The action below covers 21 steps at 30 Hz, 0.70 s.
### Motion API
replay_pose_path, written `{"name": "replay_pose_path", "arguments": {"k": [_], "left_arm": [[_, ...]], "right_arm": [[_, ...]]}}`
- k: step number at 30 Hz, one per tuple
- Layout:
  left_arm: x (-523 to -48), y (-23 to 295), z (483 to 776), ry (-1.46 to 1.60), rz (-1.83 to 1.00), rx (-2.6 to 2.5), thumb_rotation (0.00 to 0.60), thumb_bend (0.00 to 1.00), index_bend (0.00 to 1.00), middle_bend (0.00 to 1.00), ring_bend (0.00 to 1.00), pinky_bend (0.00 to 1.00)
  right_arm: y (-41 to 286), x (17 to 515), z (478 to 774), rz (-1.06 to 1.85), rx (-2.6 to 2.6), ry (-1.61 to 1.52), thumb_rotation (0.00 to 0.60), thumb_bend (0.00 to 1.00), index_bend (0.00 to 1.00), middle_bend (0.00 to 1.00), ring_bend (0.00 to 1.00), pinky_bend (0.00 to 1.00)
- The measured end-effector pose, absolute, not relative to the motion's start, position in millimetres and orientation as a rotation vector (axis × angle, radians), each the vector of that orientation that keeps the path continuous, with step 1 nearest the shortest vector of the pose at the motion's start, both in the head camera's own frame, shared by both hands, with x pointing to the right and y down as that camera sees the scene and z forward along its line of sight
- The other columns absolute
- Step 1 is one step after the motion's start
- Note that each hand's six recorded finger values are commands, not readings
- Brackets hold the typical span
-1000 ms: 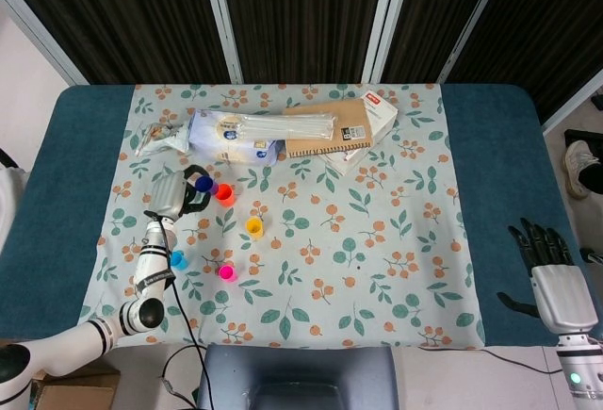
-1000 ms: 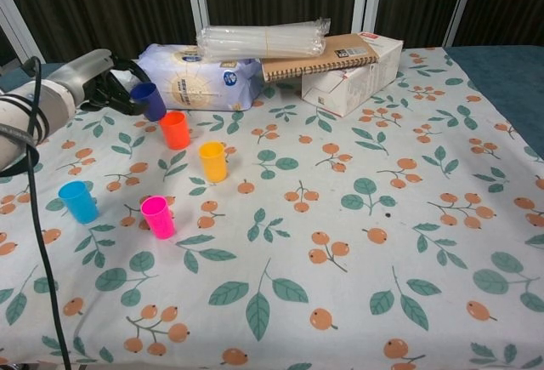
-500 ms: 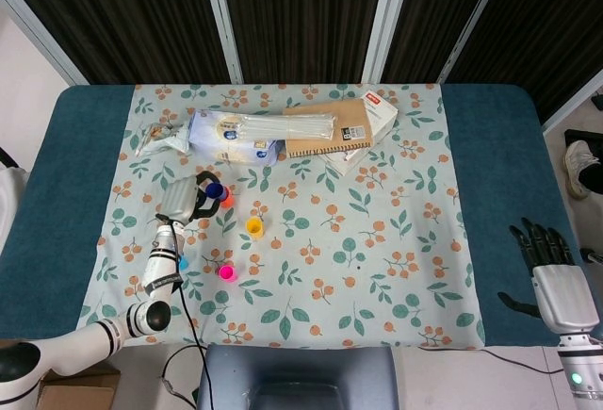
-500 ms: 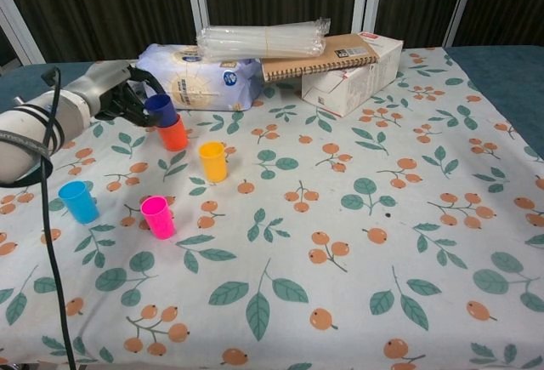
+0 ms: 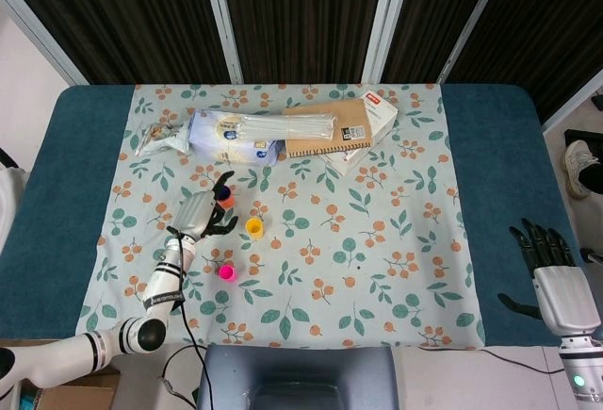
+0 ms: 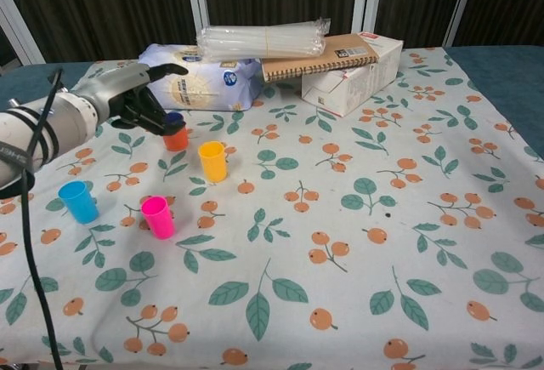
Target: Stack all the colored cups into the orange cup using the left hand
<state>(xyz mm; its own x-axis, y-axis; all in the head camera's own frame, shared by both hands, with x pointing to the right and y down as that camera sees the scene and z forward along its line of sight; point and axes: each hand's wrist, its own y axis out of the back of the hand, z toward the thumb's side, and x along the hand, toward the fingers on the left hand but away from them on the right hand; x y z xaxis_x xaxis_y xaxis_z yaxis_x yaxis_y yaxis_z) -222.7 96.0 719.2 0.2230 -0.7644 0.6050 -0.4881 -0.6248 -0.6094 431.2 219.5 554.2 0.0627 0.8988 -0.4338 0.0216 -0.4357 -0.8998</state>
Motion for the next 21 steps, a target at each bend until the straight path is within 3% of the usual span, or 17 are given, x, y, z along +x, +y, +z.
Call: {"name": "replay_pose_path", "arguments": {"k": [9,21], "left_arm": [[-198.2,138.3,724.5,1.059,-1.354,-2.294,0.6,0.35,0.15,1.0,1.0,1.0],[-186.9,141.9,750.0,1.057,-1.414,-2.235,0.6,0.35,0.34,1.0,1.0,1.0]], "right_arm": [[222.8,428.8,553.2,1.456,-1.607,-0.932,0.6,0.13,0.0,0.0,0.0,0.0],[221.6,431.0,551.2,1.453,-1.61,-0.941,0.6,0.13,0.0,0.0,0.0,0.0]]}}
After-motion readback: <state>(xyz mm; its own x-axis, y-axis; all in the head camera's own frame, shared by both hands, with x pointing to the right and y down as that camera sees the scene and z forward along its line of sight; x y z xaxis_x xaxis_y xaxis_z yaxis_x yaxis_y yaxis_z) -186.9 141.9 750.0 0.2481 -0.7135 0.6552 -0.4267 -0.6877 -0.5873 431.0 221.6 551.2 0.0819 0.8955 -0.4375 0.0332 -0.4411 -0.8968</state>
